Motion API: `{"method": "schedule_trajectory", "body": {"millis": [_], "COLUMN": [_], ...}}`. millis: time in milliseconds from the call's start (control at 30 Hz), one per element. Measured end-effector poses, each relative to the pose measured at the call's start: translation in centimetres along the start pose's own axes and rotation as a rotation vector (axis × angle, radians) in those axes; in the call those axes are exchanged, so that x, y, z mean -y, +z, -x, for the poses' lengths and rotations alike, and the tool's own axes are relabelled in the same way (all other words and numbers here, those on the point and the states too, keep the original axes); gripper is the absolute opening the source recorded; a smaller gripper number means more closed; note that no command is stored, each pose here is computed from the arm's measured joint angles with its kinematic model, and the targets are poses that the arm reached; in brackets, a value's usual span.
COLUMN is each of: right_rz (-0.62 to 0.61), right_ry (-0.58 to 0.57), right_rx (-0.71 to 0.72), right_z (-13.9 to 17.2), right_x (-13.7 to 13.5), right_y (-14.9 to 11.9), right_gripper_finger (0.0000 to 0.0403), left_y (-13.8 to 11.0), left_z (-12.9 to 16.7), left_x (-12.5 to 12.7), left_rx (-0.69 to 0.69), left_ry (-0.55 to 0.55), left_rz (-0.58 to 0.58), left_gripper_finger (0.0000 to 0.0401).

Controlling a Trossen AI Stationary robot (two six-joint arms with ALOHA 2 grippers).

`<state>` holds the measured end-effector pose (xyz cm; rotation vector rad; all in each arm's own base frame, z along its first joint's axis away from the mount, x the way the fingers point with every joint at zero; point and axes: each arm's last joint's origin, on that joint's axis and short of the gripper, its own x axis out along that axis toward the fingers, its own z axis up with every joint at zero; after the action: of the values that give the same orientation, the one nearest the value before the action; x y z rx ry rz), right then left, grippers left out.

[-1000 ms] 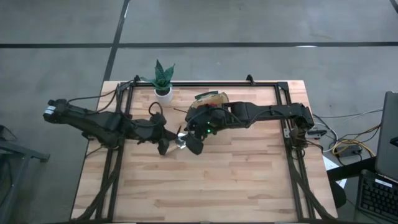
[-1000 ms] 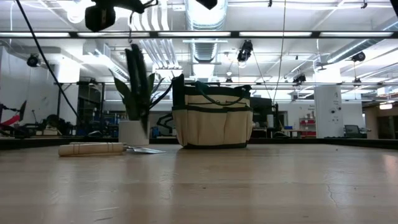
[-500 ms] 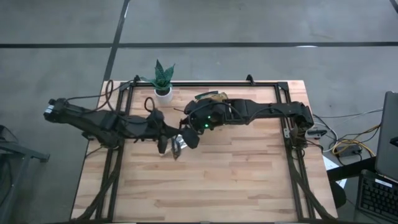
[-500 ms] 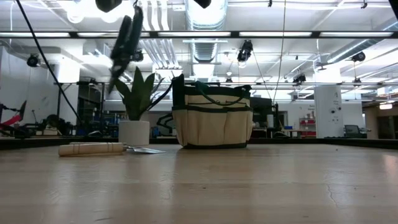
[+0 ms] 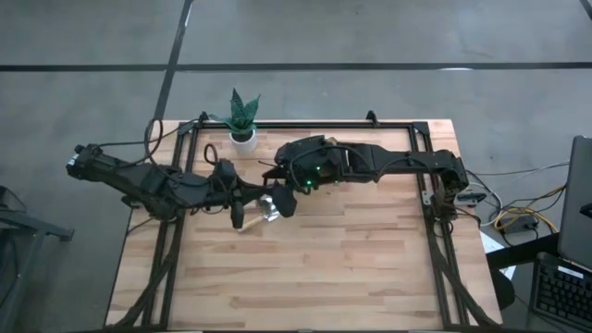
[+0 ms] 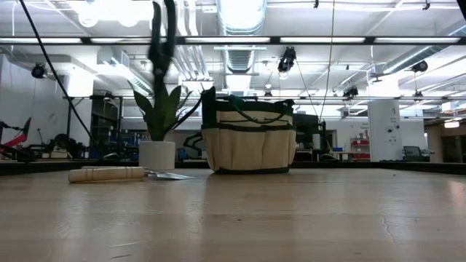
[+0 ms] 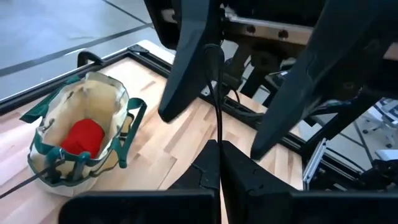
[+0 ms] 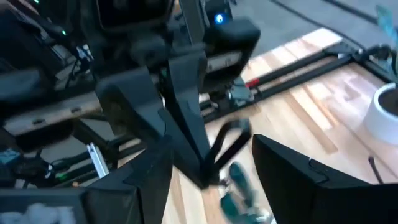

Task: Pick & Place Garden tools in Gardening bag
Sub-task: Put the shear scissors into the white bag

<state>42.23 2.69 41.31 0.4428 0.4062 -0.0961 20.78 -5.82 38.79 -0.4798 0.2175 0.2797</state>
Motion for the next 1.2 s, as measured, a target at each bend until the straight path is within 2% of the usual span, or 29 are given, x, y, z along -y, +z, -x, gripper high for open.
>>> {"method": "schedule_trajectory", "body": {"millis": [400,767,1200], "right_rz": [0.039,0.101,0.112], "right_ry": [0.005,0.026,0.036], "right_rx": [0.02,0.011,0.029], "right_z": [0.08,0.09,0.62], "right_x": [0.02,-0.07,-0.22], "right_y": [0.34,0.32,0.65], "right_gripper_finger": [0.0134,0.0015,0.0008], "left_y": [-0.05,-0.01,0.08], "left_z": [0.0,-0.01,-0.01], "left_x": [0.01,-0.05,-0.02], "left_rx": [-0.001,0.013,0.023], "left_ry": [-0.001,0.019,0.019], "left_rz": [-0.003,-0.011,-0.006], "left_gripper_finger": [0.0,0.0,0.0007]}}
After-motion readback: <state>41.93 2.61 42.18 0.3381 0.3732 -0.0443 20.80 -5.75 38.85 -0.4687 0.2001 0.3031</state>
